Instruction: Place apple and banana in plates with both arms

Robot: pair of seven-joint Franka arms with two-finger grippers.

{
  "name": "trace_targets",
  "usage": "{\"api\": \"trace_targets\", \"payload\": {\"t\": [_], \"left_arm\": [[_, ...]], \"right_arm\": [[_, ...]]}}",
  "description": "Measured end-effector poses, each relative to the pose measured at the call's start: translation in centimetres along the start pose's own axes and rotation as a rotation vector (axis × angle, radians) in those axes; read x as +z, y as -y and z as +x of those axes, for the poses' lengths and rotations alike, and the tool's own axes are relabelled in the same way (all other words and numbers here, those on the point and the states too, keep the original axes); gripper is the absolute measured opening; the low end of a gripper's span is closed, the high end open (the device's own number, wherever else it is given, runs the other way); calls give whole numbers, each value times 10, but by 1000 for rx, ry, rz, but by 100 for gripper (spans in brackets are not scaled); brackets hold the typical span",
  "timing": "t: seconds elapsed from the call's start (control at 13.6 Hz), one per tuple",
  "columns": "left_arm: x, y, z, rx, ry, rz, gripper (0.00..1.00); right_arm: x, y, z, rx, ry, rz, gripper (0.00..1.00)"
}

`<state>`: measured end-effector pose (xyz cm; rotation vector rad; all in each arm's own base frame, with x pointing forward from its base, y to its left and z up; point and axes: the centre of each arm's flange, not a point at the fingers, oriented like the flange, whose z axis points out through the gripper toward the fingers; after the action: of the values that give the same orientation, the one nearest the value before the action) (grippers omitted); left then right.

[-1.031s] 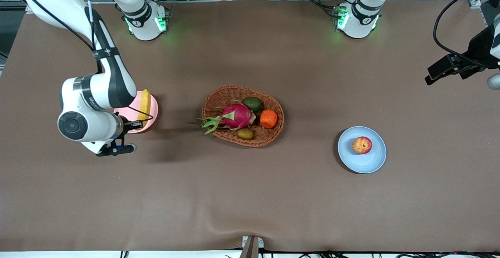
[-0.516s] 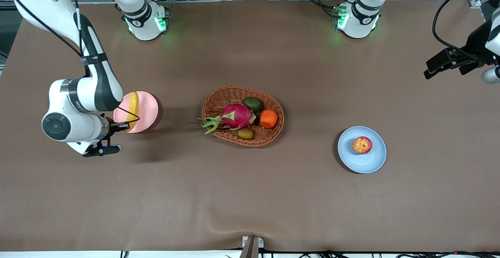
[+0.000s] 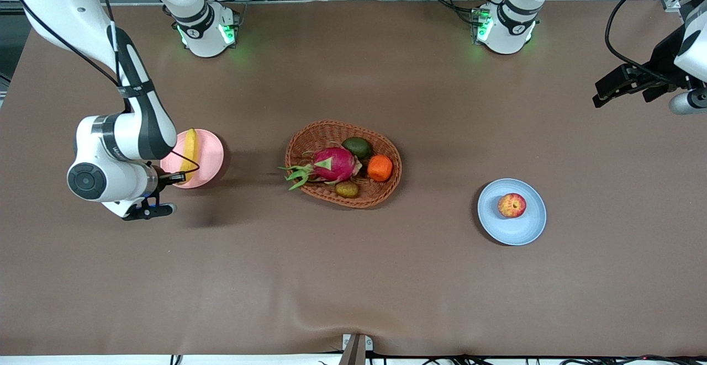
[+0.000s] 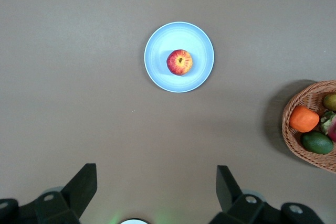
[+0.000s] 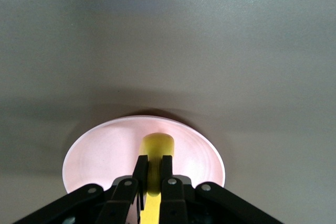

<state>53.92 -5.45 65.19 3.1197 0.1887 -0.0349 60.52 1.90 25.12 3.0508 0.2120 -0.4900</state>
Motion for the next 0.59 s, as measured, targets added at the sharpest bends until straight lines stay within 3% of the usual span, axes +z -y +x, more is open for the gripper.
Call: {"api": "trace_targets", "payload": {"t": [0.15,0.59], "left_arm": [[1,1,0,-1,0,8,100],[3,0,1,1,3,9,100]], "right_arm": [[0,0,0,0,1,0,19],[-22,-1,4,8,6,-1,78]]}}
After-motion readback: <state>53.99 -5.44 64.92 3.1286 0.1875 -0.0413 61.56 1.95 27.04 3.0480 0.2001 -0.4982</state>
